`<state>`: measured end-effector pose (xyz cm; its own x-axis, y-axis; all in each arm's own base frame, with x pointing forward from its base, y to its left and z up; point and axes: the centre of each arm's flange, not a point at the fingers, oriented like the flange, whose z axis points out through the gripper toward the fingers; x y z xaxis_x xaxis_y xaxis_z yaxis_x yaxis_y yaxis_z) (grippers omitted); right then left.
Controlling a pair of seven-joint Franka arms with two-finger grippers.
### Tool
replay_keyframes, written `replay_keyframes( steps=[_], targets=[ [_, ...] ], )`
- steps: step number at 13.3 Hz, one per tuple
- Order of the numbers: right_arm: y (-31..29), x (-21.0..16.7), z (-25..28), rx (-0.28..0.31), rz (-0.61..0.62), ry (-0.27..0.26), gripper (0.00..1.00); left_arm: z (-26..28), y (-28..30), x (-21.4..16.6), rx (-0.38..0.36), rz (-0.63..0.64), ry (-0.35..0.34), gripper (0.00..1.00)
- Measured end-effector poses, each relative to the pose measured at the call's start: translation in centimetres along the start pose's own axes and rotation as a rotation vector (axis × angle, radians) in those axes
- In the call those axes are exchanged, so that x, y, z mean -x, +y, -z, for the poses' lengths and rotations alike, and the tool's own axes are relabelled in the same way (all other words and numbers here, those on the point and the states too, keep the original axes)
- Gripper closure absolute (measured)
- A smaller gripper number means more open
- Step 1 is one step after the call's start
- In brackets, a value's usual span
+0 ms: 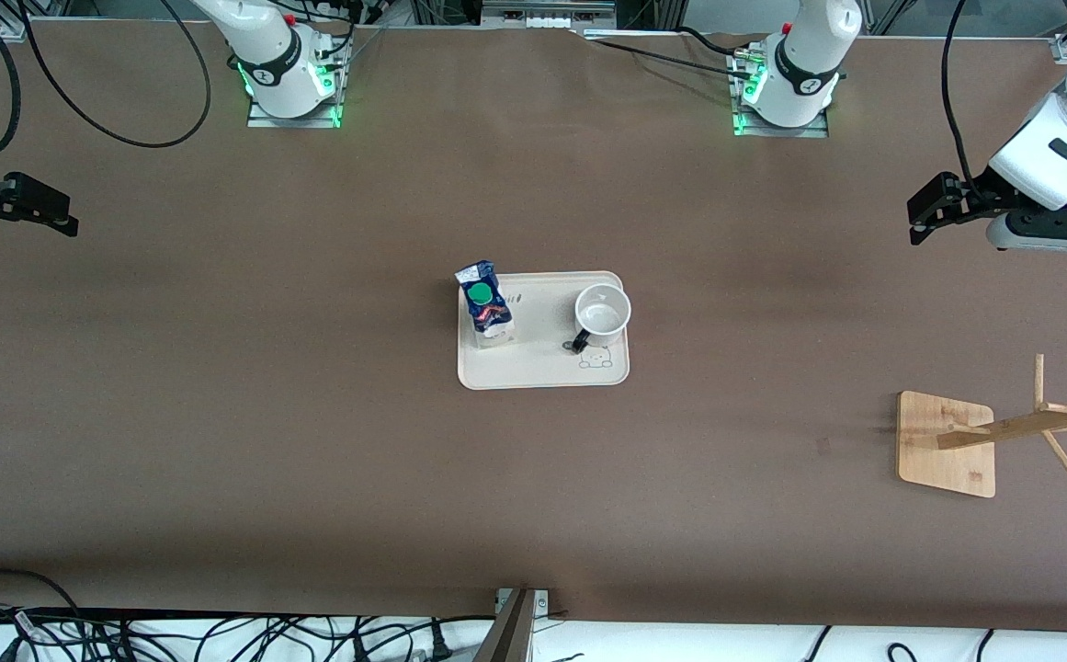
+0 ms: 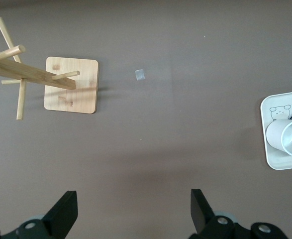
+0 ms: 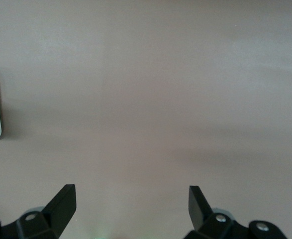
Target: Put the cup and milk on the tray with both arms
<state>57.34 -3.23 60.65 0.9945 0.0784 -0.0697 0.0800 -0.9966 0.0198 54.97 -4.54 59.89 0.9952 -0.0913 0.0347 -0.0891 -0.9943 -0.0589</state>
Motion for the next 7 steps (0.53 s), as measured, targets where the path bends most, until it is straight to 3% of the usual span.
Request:
replay_keyframes(
  steps=[7],
  targets=[
    [0.06,0.01,0.01,0.000,-0.001,0.000,0.00,-0.91,-0.21,-0.03,0.000,0.004,-0.020,0.00]
  ],
)
